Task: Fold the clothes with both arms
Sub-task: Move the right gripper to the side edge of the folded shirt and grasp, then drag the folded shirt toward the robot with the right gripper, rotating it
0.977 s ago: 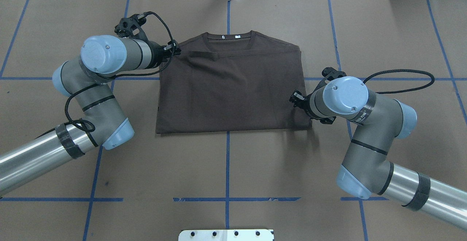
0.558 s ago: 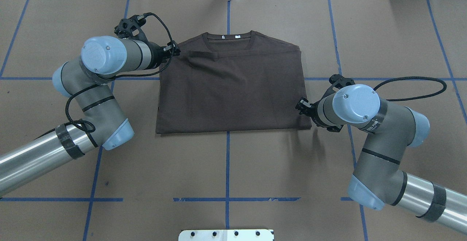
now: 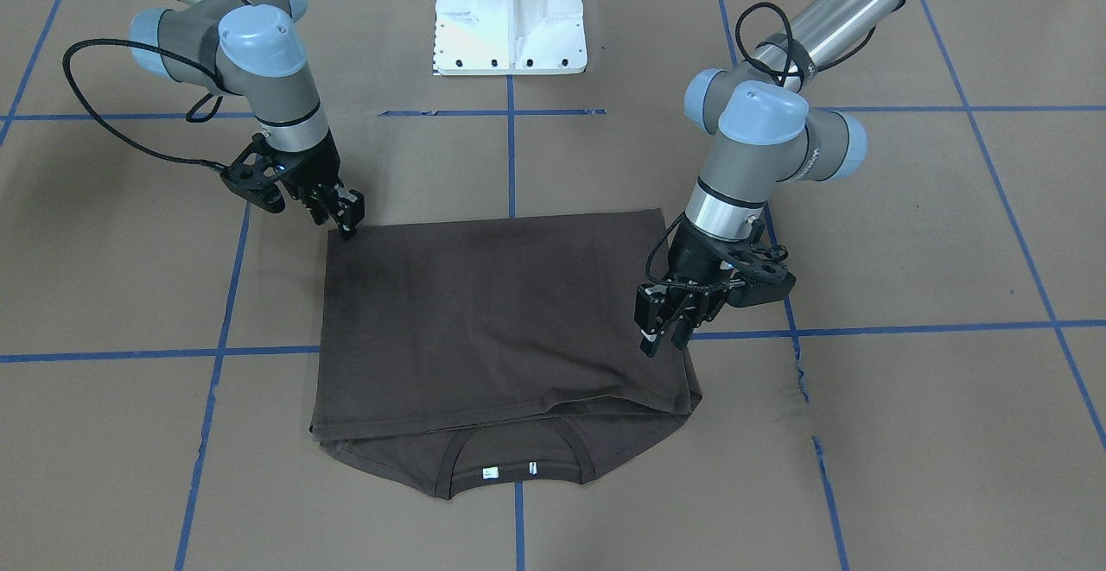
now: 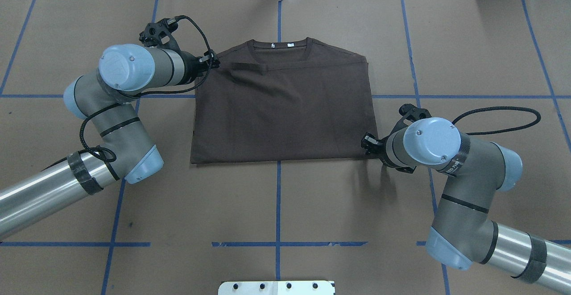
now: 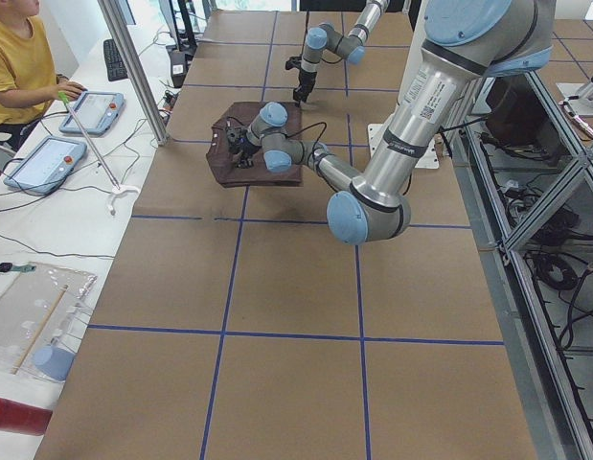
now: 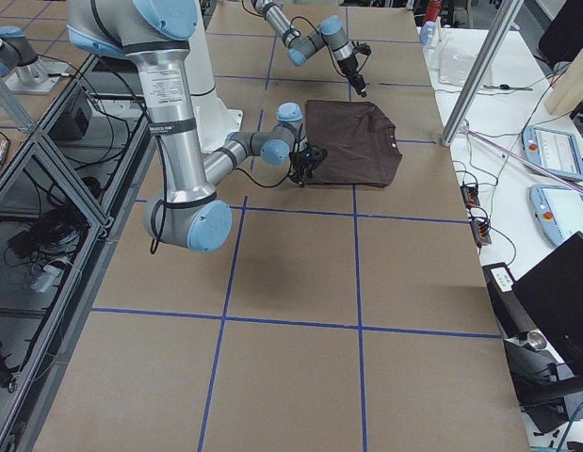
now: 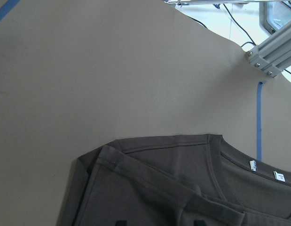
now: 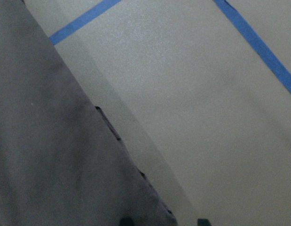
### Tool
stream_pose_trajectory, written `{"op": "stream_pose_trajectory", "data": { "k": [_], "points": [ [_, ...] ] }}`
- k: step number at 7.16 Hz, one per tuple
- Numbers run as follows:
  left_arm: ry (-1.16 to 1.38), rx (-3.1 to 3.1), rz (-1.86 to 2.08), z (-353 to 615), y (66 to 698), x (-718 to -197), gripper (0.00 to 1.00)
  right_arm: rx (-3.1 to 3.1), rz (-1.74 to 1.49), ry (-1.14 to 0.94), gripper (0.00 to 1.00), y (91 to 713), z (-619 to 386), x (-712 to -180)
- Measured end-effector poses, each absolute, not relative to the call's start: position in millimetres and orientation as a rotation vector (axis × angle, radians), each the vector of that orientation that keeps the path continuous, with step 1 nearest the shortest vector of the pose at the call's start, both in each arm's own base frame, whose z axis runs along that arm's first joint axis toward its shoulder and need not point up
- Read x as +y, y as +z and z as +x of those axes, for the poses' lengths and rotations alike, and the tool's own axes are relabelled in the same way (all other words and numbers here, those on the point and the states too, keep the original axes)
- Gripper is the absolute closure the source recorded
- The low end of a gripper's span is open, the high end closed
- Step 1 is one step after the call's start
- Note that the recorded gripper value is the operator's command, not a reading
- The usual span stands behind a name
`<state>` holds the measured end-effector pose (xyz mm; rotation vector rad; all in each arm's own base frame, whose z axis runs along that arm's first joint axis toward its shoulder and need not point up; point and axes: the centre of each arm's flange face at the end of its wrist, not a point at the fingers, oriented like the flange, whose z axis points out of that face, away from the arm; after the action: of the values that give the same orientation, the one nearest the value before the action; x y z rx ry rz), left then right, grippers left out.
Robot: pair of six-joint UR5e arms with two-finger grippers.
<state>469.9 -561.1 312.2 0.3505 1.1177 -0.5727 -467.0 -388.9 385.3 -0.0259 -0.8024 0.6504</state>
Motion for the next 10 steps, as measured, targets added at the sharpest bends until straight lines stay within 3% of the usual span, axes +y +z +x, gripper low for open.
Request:
{"op": "stream_pose_trajectory", "data": {
  "k": [3,4,5,6,10],
  "points": [
    [-0.574,1.111,0.348,468.4,317.5,-560.0,0.43,-0.802,-0.022,0.652,0.48,384.2,-468.7,-390.2],
    [-0.575,1.111,0.349,467.9,317.5,-560.3,0.43,-0.802,-0.021,0.653,0.57,384.5,-468.6,-391.0],
    [-0.575,1.11,0.349,467.6,317.6,-560.4,0.43,-0.801,-0.019,0.656,0.81,384.9,-467.7,-392.3],
    [-0.576,1.11,0.349,467.5,317.6,-560.5,0.43,-0.801,-0.018,0.66,1.0,384.8,-466.4,-394.1],
    [-0.579,1.109,0.347,467.1,318.1,-560.4,0.43,-0.802,-0.016,0.664,1.0,384.6,-465.0,-396.4]
  ]
}}
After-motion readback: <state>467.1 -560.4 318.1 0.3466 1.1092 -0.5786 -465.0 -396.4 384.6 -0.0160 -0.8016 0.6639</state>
